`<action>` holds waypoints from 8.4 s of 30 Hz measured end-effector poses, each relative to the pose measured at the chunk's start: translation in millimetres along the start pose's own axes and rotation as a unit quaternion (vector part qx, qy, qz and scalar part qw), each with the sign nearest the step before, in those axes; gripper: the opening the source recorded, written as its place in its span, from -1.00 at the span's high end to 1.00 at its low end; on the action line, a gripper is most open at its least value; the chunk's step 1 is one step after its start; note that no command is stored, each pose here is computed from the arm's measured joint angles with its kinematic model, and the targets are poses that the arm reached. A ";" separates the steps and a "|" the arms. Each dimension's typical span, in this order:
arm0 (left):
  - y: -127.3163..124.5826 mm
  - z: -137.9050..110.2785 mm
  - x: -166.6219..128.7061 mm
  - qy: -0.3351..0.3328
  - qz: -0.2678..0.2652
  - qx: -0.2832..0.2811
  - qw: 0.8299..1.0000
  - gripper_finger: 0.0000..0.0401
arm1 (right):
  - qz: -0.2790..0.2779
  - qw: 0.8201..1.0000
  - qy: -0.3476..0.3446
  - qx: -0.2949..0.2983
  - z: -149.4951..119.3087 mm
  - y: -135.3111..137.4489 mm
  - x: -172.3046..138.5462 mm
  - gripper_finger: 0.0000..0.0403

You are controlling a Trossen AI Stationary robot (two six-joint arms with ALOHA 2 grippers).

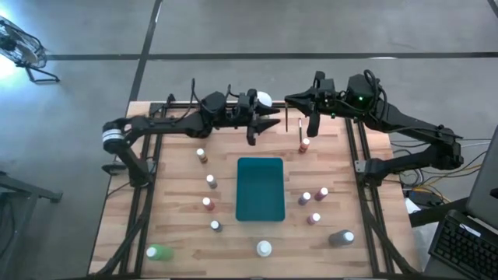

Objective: Pick & Place Paint Supplies
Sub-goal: Put the yellow paint brush into the green cup

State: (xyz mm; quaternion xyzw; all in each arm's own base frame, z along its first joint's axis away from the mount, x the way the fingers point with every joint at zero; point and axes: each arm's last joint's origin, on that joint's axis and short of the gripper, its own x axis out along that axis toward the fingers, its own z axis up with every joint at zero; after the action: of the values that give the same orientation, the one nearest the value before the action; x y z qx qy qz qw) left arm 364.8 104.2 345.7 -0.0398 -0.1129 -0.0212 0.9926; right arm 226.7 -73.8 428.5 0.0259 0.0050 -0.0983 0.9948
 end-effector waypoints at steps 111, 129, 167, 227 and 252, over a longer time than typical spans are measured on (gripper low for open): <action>-21.2 19.7 -195.7 0.113 0.366 0.132 0.914 0.90 | -0.144 0.952 0.266 -0.048 -41.1 -4.9 -37.9 0.21; -8.1 -0.7 -207.0 0.106 0.384 0.100 0.912 0.90 | -0.149 0.939 0.304 -0.055 -67.8 -8.4 -25.2 0.07; -4.8 -49.9 -240.6 0.003 0.411 0.107 0.905 0.90 | -0.149 0.940 0.303 -0.056 -67.4 -8.3 -25.7 0.57; 43.3 -107.5 -273.3 0.046 0.359 0.044 0.931 0.90 | -0.153 0.943 0.293 -0.048 -67.6 -8.6 -24.1 0.14; 40.3 -126.1 -281.6 0.091 0.376 0.012 0.922 0.88 | -0.153 0.943 0.292 -0.048 -67.6 -8.7 -23.9 0.47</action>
State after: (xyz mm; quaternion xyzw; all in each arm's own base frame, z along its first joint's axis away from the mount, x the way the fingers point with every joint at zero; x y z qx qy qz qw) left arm 120.7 143.0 156.6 -0.0655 0.0012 0.3512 0.9340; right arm 201.3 -74.1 360.9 0.0044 0.3041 -0.2366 0.9228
